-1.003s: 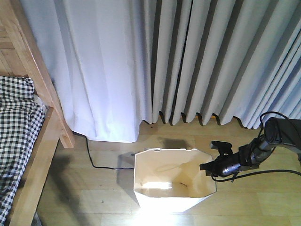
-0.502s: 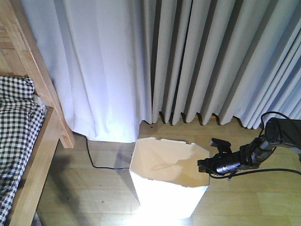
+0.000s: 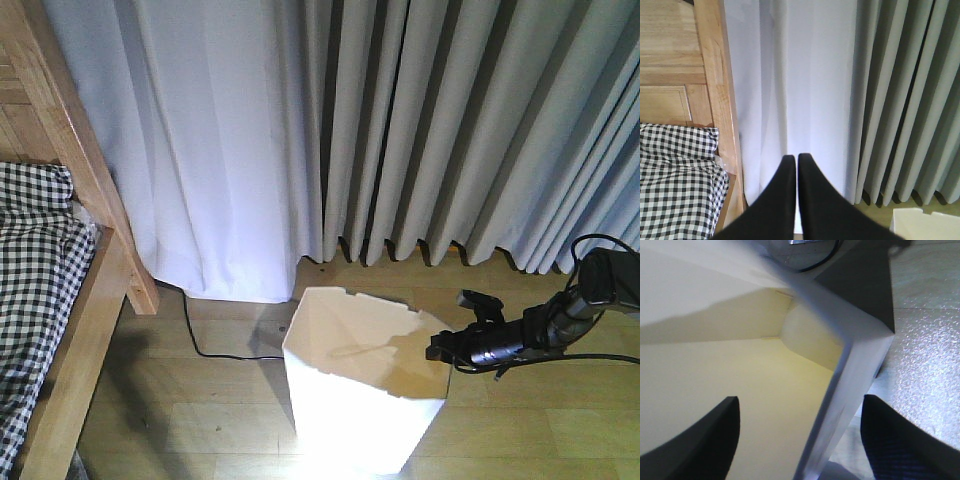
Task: Move trash bin to bedside with robot
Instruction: 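Open the right gripper and lift it away from the bin rim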
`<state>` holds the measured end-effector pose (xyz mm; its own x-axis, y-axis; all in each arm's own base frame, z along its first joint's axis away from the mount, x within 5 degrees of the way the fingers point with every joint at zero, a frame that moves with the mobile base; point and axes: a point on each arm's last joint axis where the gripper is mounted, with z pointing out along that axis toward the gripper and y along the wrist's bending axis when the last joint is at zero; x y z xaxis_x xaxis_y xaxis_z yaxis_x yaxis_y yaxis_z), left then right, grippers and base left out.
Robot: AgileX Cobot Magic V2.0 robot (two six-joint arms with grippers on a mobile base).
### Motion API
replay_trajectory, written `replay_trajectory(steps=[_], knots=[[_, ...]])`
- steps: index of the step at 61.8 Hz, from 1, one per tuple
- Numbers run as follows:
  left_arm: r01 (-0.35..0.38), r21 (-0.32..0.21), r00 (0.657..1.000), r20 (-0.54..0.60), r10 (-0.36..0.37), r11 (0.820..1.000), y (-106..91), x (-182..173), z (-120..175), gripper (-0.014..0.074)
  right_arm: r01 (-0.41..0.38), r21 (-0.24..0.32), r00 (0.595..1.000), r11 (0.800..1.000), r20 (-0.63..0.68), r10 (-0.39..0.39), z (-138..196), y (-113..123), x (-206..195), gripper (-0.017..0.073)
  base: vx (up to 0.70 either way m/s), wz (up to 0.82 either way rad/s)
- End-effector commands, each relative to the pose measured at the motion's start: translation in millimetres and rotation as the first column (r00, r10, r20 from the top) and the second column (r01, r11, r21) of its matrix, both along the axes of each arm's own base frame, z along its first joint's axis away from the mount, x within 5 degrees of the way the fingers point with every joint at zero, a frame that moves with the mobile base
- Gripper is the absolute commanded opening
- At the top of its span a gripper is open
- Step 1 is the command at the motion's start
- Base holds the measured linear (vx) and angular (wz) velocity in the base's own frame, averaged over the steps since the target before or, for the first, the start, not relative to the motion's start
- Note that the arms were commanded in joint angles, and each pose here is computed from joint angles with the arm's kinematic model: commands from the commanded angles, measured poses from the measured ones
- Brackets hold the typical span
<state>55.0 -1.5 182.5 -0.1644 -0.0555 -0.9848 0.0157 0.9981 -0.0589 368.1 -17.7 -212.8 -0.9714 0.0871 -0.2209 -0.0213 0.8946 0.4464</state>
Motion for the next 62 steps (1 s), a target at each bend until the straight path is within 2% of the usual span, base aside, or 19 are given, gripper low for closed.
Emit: replay_trajectory(steps=[1,5,13,21,27,31,37,44,51,57,62], knots=[[0.004,-0.014,0.999,0.048,-0.003,1.000,-0.3,1,-3,-0.0006,-0.035,0.044,0.992,0.998,0.125,0.030,31,1,27,0.0494,0.00,0.00],[0.004,-0.014,0.999,0.048,-0.003,1.000,-0.3,1,-3,-0.0006,-0.055,0.053,0.988,0.997,0.149,0.047,34,5,29,0.0494,0.00,0.00],[0.004,-0.014,0.999,0.048,-0.003,1.000,-0.3,1,-3,-0.0006,-0.028,0.043,0.986,0.999,0.165,0.020,43,-2,36,0.0494,0.00,0.00],[0.004,-0.014,0.999,0.048,-0.003,1.000,-0.3,1,-3,-0.0006,0.042,-0.003,0.990,0.999,0.134,-0.041,51,-23,30,0.0481,0.00,0.00],[0.004,-0.014,0.999,0.048,-0.003,1.000,-0.3,1,-3,-0.0006,0.067,-0.069,0.993,0.995,0.102,-0.060,59,-39,18,0.0449,0.00,0.00],[0.004,-0.014,0.999,0.048,-0.003,1.000,-0.3,1,-3,-0.0006,0.060,-0.104,0.995,0.993,0.088,-0.051,68,-48,10,0.0428,0.00,0.00],[0.004,-0.014,0.999,0.048,-0.003,1.000,-0.3,1,-3,-0.0006,0.020,-0.122,0.995,0.992,0.100,-0.007,89,-54,1,0.0414,0.00,0.00],[0.004,-0.014,0.999,0.048,-0.003,1.000,-0.3,1,-3,-0.0006,0.030,-0.158,0.994,0.987,0.111,-0.012,122,-62,-9,0.0412,0.00,0.00],[0.004,-0.014,0.999,0.048,-0.003,1.000,-0.3,1,-3,-0.0006,0.045,-0.244,0.991,0.969,0.131,-0.013,161,-71,-15,0.0412,0.00,0.00],[0.004,-0.014,0.999,0.048,-0.003,1.000,-0.3,1,-3,-0.0006,0.035,-0.333,0.985,0.942,0.172,0.024,202,-76,-18,0.0412,0.00,0.00],[0.004,-0.014,0.999,0.048,-0.003,1.000,-0.3,1,-3,-0.0006,0.059,-0.394,0.973,0.917,0.226,0.035,241,-79,-21,0.0412,0.00,0.00]])
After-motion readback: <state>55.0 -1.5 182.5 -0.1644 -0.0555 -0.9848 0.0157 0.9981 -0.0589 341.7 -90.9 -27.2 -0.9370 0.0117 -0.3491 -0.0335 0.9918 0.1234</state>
